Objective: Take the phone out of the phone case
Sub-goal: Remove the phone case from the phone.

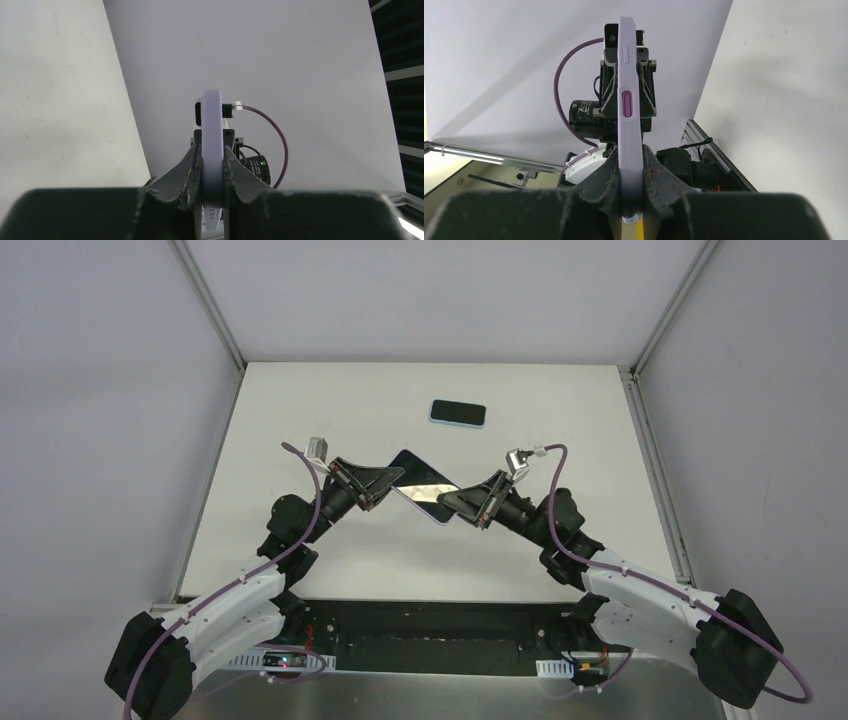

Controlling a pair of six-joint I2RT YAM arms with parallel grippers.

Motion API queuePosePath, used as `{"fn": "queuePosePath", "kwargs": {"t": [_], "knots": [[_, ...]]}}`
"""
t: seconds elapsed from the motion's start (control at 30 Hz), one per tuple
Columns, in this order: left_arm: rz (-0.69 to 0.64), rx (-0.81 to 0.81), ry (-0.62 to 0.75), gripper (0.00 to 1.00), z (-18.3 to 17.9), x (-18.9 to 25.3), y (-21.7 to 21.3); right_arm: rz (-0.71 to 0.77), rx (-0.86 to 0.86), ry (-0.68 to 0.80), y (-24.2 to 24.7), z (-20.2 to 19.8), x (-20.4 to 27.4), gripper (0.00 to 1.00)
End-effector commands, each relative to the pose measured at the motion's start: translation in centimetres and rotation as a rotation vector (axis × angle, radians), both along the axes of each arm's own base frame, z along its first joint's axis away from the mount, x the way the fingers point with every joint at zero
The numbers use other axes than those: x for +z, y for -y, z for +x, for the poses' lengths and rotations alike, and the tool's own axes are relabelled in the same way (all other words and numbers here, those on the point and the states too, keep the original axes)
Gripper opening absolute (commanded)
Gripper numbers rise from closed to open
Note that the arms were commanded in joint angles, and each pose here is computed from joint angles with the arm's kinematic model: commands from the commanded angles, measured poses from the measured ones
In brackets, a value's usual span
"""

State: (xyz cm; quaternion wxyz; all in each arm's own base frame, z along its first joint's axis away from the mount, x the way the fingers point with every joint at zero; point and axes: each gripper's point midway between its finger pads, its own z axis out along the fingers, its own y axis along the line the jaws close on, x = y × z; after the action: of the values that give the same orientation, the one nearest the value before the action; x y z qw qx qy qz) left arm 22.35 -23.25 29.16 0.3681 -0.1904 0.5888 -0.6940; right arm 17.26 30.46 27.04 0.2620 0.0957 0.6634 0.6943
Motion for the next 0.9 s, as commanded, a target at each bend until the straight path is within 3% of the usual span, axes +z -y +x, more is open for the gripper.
{"fn": "queuePosePath", "kwargs": {"t": [0.0, 0.1, 0.17, 0.23, 0.33, 0.53, 0.7, 0.87], "knots": [[-0.053, -0.052, 0.107, 0.07, -1.3, 3.5, 0.2, 0.081, 0.019, 0.084, 0.4, -0.5, 3.1, 0.0], [-0.056, -0.055, 0.111, 0.0, -1.3, 3.8, 0.2, 0.066, 0.038, 0.083, 0.5, -0.9, 2.9, 0.0], [-0.061, -0.05, 0.114, 0.0, -1.2, 4.0, 0.2, 0.05, 0.053, 0.091, 0.6, -1.2, 2.9, 0.23], [-0.074, -0.041, 0.114, 0.0, -1.2, 4.4, 0.0, 0.029, 0.065, 0.103, 0.7, -1.6, 2.7, 0.55], [-0.105, -0.001, 0.114, 0.0, -0.8, 5.2, -0.7, -0.023, 0.053, 0.129, 1.4, -2.1, 2.2, 0.73], [-0.168, 0.097, 0.121, 0.0, 0.0, 6.9, -2.3, -0.077, 0.03, 0.161, 2.4, -2.8, 1.3, 0.75], [-0.212, 0.142, 0.108, 0.0, 0.7, 7.9, -3.0, -0.061, 0.033, 0.17, 1.8, -3.0, 1.6, 0.65], [-0.226, 0.144, 0.118, 0.0, 0.6, 8.8, -3.0, -0.035, 0.038, 0.197, 0.9, -2.9, 2.7, 0.61]]}}
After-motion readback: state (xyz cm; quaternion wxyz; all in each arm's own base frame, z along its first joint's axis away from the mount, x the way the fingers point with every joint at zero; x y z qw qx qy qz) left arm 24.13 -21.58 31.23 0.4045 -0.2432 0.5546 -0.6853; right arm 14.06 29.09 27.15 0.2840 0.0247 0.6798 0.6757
